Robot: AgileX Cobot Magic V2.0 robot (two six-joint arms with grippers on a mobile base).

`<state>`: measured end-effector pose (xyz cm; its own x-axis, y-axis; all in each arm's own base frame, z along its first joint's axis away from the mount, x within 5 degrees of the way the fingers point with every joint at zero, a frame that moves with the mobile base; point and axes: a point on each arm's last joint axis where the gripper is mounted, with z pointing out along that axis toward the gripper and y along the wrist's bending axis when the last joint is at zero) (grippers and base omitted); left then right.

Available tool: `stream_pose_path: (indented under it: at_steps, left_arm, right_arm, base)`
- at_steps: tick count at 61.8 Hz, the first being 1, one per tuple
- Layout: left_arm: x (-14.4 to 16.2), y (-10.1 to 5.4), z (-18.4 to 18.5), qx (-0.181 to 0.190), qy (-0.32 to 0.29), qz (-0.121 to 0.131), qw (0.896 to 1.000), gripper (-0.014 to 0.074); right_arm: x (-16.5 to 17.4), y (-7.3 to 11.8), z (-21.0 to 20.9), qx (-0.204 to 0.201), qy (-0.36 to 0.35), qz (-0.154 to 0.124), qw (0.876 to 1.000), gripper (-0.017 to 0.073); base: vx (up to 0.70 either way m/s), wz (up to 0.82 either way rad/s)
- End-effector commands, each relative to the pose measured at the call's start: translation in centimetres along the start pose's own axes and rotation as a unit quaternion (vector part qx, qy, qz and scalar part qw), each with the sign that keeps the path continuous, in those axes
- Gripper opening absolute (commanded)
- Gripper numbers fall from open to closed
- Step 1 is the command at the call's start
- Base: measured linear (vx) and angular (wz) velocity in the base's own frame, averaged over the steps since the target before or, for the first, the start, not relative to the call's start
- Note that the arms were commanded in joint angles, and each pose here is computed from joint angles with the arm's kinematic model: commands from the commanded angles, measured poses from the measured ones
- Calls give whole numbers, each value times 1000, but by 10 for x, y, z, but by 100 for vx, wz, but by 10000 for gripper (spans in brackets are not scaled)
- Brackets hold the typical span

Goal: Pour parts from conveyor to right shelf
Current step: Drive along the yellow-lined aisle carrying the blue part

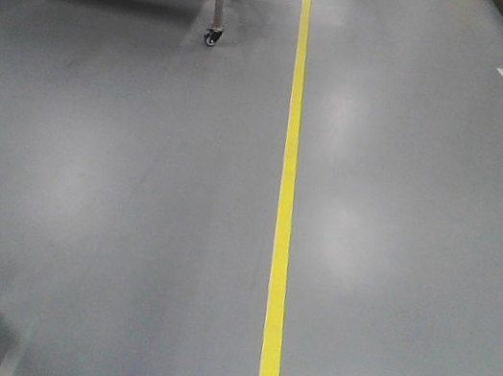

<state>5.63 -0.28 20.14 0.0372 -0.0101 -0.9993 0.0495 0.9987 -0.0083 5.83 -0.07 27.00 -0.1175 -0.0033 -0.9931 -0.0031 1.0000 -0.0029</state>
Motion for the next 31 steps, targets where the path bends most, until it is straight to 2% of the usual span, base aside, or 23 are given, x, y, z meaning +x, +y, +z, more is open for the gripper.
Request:
stream_pose_path:
  at_steps: [1,31]
  left_arm:
    - [3,0,0,3,-29,-6,1000,-6]
    - [3,0,0,3,-29,-6,1000,-6]
  right_arm:
    - [-16,0,-2,0,-50,-7,999,-9]
    - [-16,0,-2,0,-51,-7,999,-9]
  base:
    - [88,-7]
    - [87,-7]
